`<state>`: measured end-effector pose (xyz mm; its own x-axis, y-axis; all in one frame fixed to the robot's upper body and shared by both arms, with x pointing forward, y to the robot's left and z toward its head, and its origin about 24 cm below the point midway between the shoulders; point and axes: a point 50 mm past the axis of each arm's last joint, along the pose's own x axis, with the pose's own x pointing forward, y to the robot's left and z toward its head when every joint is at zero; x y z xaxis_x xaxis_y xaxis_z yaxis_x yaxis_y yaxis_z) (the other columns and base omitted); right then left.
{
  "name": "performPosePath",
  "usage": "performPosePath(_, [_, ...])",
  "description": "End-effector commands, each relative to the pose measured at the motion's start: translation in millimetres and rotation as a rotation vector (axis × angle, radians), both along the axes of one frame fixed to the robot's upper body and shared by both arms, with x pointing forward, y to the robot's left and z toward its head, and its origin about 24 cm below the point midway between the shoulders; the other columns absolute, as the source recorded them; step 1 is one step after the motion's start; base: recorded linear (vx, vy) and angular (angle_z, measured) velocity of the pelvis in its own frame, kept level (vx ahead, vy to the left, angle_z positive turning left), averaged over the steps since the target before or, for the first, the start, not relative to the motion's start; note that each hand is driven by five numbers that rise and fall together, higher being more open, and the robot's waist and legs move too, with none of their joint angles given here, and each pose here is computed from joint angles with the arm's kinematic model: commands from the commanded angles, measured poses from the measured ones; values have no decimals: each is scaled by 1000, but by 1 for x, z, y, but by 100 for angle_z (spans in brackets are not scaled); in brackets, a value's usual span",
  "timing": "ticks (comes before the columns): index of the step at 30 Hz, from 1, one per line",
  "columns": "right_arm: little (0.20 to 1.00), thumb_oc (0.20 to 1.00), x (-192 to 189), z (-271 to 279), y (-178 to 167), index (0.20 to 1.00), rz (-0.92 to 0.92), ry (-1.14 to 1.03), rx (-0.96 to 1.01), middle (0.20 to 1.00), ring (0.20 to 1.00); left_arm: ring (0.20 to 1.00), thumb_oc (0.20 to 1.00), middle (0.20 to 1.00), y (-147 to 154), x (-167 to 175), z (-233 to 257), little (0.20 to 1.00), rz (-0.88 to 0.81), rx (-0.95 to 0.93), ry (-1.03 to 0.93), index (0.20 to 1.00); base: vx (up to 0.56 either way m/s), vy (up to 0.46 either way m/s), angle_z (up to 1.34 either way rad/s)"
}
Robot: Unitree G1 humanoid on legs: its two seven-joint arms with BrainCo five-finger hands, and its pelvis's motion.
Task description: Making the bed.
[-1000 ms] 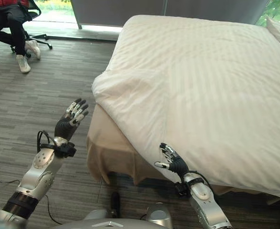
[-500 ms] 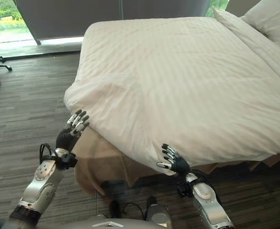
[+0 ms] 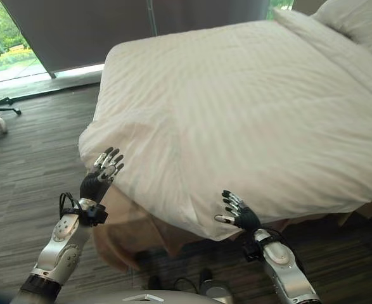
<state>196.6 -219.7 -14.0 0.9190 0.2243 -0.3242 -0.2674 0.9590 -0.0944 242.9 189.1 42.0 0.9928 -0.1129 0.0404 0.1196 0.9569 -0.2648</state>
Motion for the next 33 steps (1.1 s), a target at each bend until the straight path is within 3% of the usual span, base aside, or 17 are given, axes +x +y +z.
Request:
performPosePath(1, [1000,1000,21,26,4,1000,59,-149,-21,1000,1000,1000,1000,1000,15,9,40,1000,74,-5,-206,1000,-2,216,-36])
performPosePath(11, [1000,1000,22,25,0,1000,64,-123,-5,1000,1000,1000,1000,1000,28,11,63,1000,91,19,-299,1000,25,405,-63])
performPosePath(18, [1000,1000,8,3,10,1000,-69,-68,105,1000,1000,1000,1000,1000,22,8,38,1000,38,110,-173,1000,-76,593,-45])
performPosePath(21, [1000,1000,5,-2,18,1000,-43,-40,151,1000,1000,1000,1000,1000,32,0,37,1000,38,128,-166,1000,-224,455,-126])
performPosePath(26, [1000,1000,3,5,10,1000,-31,-68,112,1000,1000,1000,1000,1000,32,5,35,1000,46,171,-153,1000,-259,355,24])
performPosePath(33, [1000,1000,22,15,21,1000,28,-123,89,1000,1000,1000,1000,1000,37,-13,15,1000,89,102,-66,1000,-147,139,-27])
